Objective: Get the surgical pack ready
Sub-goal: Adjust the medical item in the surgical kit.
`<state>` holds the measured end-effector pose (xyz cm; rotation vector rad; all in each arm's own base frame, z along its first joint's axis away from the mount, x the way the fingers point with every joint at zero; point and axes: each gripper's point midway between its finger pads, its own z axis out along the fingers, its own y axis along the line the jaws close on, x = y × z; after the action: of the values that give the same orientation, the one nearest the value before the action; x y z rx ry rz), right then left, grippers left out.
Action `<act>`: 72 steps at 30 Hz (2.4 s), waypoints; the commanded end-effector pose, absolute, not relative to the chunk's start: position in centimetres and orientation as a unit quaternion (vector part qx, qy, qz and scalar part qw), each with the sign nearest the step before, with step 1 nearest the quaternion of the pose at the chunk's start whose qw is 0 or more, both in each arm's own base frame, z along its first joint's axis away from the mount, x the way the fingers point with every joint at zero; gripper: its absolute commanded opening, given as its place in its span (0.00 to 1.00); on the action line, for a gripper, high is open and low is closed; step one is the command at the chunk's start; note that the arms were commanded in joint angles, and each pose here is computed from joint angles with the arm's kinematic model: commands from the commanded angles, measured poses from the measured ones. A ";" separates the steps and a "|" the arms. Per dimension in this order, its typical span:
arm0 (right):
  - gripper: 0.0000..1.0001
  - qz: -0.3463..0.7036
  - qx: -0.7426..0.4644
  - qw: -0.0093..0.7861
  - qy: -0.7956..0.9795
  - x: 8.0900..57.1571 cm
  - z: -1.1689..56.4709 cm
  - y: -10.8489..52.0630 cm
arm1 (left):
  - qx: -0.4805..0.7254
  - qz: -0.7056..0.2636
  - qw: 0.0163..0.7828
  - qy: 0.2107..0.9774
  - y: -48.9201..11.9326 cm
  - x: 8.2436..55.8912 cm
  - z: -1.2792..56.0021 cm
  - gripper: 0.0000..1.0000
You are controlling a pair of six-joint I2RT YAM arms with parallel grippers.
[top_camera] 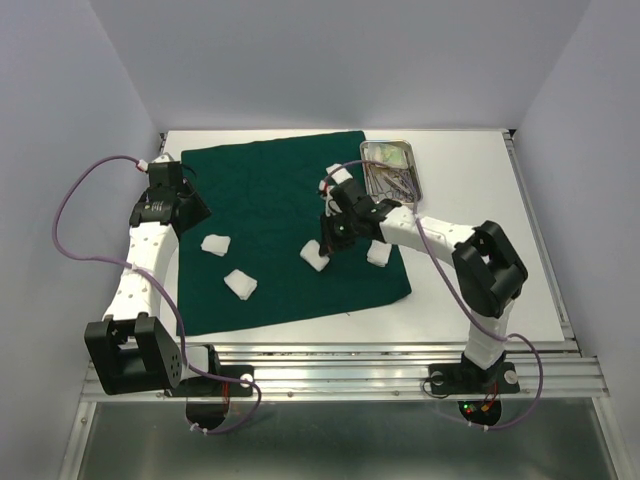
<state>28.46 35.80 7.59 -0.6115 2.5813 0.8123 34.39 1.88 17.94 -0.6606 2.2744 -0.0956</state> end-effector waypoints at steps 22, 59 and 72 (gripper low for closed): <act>0.01 0.238 0.203 0.388 0.867 48.5 13.2 26.3 | -0.250 -0.024 0.401 0.881 2.4 34.4 19.9 0.43; 0.01 0.235 0.223 0.336 0.885 47.3 8.8 25.4 | -0.249 -0.027 0.395 0.884 2.3 34.8 19.3 0.43; 0.03 0.220 0.222 0.329 0.891 47.0 7.2 25.0 | -0.250 -0.027 0.395 0.883 2.3 34.6 19.4 0.42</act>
<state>46.15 25.09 5.03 0.5898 2.3976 0.5481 34.19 2.19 17.88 -0.6558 2.2788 -0.0707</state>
